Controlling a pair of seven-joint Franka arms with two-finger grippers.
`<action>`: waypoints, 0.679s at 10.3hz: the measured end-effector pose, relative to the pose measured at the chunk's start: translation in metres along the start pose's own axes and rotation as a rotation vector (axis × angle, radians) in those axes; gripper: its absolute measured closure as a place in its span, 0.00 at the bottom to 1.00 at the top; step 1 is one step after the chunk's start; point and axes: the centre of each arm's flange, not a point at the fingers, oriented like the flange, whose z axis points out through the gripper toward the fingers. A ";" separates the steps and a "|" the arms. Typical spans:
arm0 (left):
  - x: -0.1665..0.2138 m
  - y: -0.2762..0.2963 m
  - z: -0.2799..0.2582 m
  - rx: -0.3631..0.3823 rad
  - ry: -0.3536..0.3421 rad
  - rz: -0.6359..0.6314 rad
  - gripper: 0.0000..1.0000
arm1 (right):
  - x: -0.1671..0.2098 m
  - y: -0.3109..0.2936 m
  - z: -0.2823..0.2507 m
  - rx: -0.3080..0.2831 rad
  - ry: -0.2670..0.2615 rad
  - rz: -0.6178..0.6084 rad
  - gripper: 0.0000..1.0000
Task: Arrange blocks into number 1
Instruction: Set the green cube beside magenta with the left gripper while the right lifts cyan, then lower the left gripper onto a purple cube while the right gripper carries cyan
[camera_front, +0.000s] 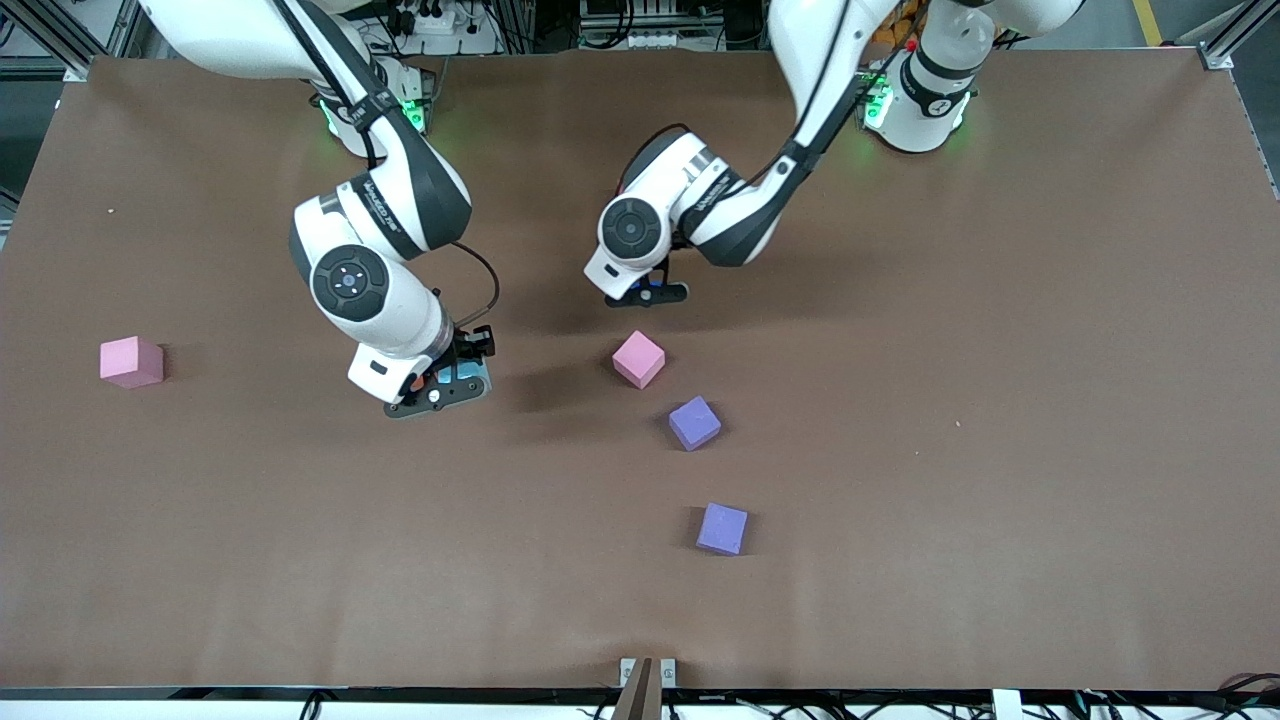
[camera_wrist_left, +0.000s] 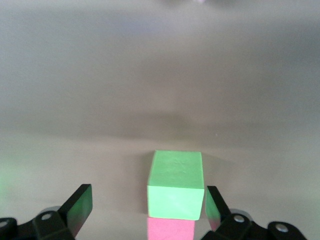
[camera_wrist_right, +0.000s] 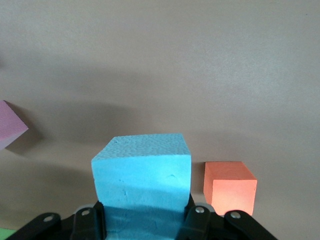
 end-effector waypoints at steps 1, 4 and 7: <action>0.014 -0.015 -0.020 0.006 0.045 -0.001 0.00 | 0.000 -0.002 -0.003 0.016 -0.001 0.024 0.46; 0.078 -0.084 -0.074 0.051 0.186 0.017 0.00 | -0.008 -0.040 -0.011 0.032 0.000 0.176 0.46; 0.163 -0.196 -0.140 0.016 0.273 0.035 0.00 | -0.052 -0.159 0.002 0.007 -0.018 0.273 0.46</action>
